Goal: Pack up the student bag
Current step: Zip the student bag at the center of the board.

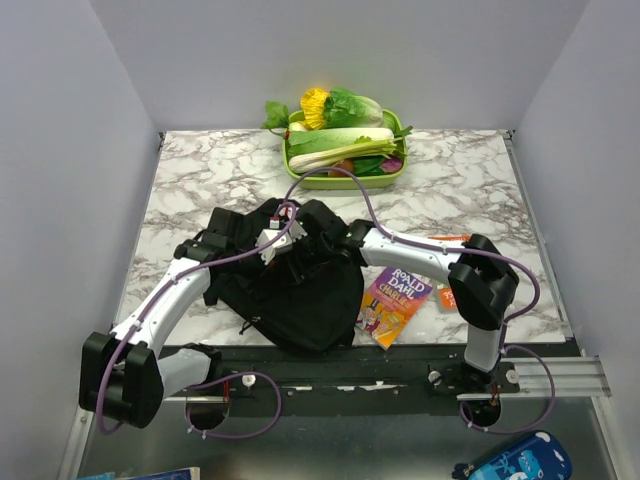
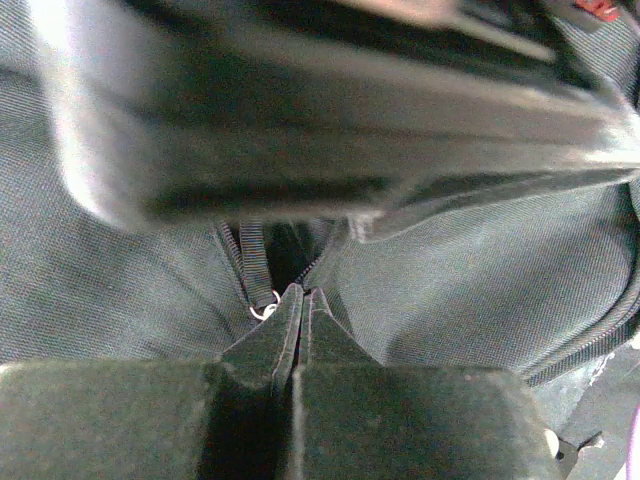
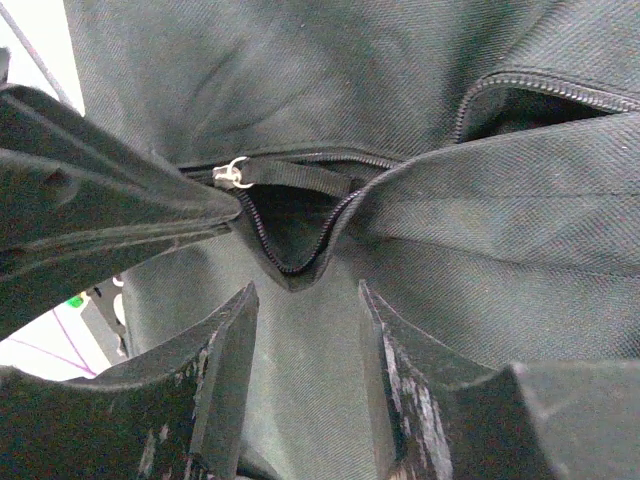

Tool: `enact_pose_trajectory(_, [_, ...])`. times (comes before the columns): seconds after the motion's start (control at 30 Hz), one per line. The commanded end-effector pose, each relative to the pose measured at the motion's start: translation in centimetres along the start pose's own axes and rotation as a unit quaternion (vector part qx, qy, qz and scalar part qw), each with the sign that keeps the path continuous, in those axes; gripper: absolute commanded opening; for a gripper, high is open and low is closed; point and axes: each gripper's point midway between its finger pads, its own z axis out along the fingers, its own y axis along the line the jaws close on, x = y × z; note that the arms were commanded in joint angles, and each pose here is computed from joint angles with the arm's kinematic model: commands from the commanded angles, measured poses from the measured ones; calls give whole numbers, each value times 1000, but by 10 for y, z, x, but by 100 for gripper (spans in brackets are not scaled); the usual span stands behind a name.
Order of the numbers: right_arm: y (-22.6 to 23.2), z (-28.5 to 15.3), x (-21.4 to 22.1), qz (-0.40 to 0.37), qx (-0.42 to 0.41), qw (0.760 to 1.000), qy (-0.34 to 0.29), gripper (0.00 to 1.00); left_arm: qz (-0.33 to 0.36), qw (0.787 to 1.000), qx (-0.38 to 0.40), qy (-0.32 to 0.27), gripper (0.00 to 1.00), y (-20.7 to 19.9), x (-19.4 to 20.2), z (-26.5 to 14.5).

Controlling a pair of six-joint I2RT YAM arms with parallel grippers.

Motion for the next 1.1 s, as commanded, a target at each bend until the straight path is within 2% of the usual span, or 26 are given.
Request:
enact_pose_trajectory(0.0, [-11,4,-10,28,35,999,-17,52,29,999,15,-41,4,-12,-19,-1])
enact_pose_trajectory(0.27, [-15,21,-26,44,31,998,-20,49,57,997,27,-39,5,-22,-21,-6])
enact_pose_trajectory(0.5, [-28,20,-14,66,46,997,-5,48,75,996,43,-35,5,-31,-19,-6])
enact_pose_trajectory(0.67, [-30,13,-12,67,47,997,9,62,74,997,17,-25,5,-23,-18,-1])
enact_pose_trajectory(0.77, [-35,11,-3,65,61,995,39,62,75,997,-4,-29,5,-15,-24,-1])
enact_pose_trajectory(0.83, [-38,10,2,66,67,995,45,56,73,997,-8,-30,5,-14,-27,-2])
enact_pose_trajectory(0.93, [-42,7,11,71,76,994,45,35,66,997,-13,-31,7,-11,-30,-3])
enact_pose_trajectory(0.97, [-46,8,22,74,80,993,54,20,63,997,-15,-34,8,-11,-34,-5])
enact_pose_trajectory(1.07, [-46,6,26,68,73,994,46,1,42,998,-21,-36,12,-10,-45,-12])
